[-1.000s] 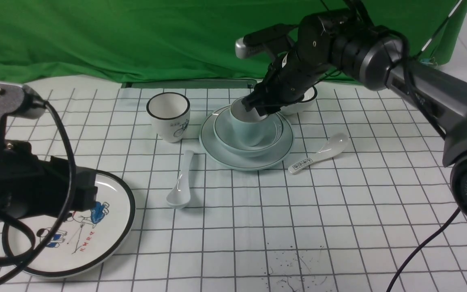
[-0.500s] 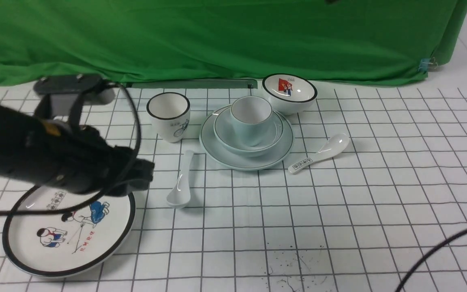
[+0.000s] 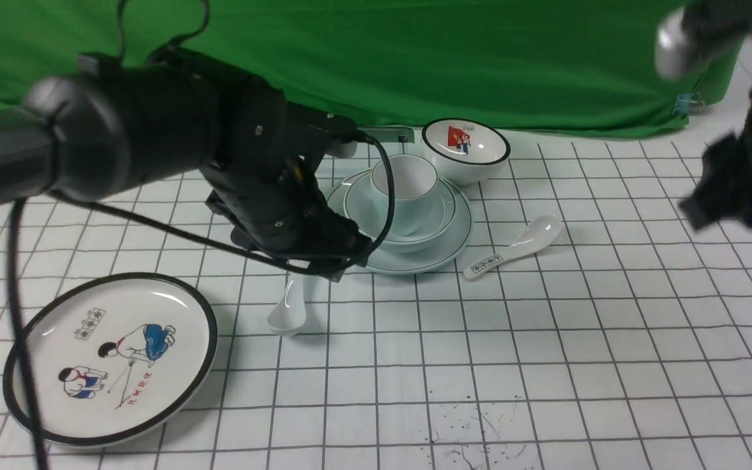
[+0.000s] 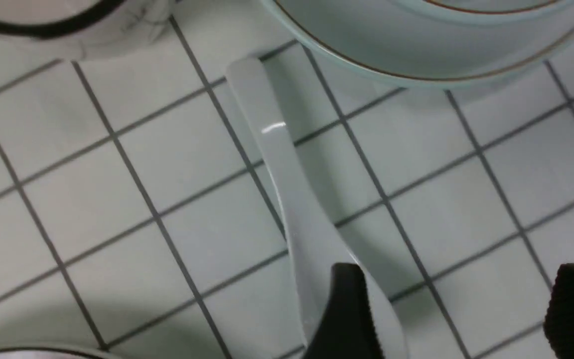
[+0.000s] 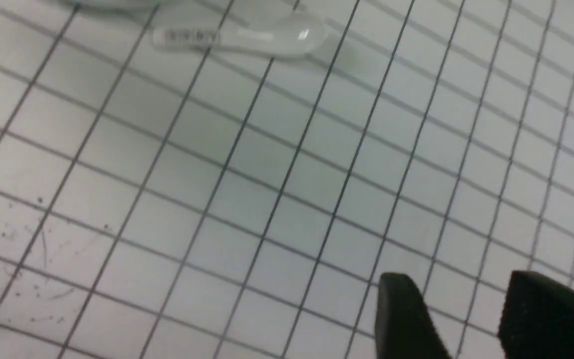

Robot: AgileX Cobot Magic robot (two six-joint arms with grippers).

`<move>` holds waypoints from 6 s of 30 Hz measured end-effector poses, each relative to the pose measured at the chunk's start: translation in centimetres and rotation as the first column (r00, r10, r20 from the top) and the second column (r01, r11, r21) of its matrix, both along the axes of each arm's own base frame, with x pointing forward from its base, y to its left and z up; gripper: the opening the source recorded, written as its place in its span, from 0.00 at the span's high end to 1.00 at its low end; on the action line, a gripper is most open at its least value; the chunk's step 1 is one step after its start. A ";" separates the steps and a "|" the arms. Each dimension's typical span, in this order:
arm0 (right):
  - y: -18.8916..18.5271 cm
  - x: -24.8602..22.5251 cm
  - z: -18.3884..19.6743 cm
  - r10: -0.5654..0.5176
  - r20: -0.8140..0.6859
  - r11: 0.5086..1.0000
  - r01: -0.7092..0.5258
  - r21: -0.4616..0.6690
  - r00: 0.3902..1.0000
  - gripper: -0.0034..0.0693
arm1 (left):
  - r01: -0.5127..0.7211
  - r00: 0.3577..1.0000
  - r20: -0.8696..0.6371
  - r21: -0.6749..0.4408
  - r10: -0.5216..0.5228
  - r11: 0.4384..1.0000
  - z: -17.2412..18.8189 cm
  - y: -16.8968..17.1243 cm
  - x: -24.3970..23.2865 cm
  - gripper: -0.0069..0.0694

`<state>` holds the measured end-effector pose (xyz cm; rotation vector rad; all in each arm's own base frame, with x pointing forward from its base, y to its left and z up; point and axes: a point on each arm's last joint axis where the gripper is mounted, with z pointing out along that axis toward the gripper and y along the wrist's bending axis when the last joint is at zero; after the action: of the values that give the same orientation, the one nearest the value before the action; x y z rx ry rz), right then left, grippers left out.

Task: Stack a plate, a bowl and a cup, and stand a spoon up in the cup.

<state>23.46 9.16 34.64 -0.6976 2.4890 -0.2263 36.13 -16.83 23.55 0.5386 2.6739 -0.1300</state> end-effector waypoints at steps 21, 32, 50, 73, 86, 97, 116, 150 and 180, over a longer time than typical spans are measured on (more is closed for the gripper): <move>0.3 -1.4 -8.2 0.050 0.064 0.990 -0.058 0.129 0.997 0.51 | -0.143 0.981 -0.126 0.032 0.146 0.989 -7.0 1.5 5.7 0.66; 0.4 -1.4 -8.2 0.057 0.071 0.989 -0.066 0.129 0.996 0.52 | -0.132 0.985 -0.111 0.028 0.134 0.991 -3.5 2.0 4.4 0.80; 0.8 -1.0 -8.0 0.080 0.142 0.981 -0.103 0.166 0.987 0.52 | 0.169 0.593 0.776 -0.379 0.213 0.910 3.7 -0.7 3.0 0.80; 0.9 -1.3 -9.2 0.107 0.171 0.974 -0.138 0.179 0.979 0.52 | 0.318 0.564 0.815 -0.362 0.132 0.876 -5.4 -4.5 7.1 0.79; 0.4 -1.9 -9.0 0.105 0.131 0.981 -0.124 0.149 0.986 0.52 | 0.224 0.704 0.710 -0.254 0.024 0.941 -2.8 -3.5 6.0 0.36; -4.6 -10.1 -1.8 0.097 0.217 0.990 -0.116 0.077 0.971 0.93 | 0.130 0.689 0.723 -0.194 0.052 0.972 16.6 3.5 -6.5 0.92; -5.9 -17.0 -9.8 -0.063 0.793 0.801 -0.443 0.402 0.606 0.91 | 0.311 0.289 0.948 -0.221 0.129 0.924 13.0 11.7 -25.6 0.96; -8.5 -17.8 -14.9 -0.270 0.720 0.894 -0.112 0.434 0.639 0.81 | 0.311 0.242 0.968 -0.143 0.067 0.939 9.8 12.8 -28.0 0.96; -9.7 -18.0 -16.3 -0.361 0.648 0.920 0.141 0.366 0.670 0.76 | 0.311 0.243 0.968 -0.142 0.066 0.940 9.7 12.8 -28.0 0.95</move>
<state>5.44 -0.52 18.37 -0.0784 1.7894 -0.1816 8.13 -4.07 33.29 0.4819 1.2888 -0.1790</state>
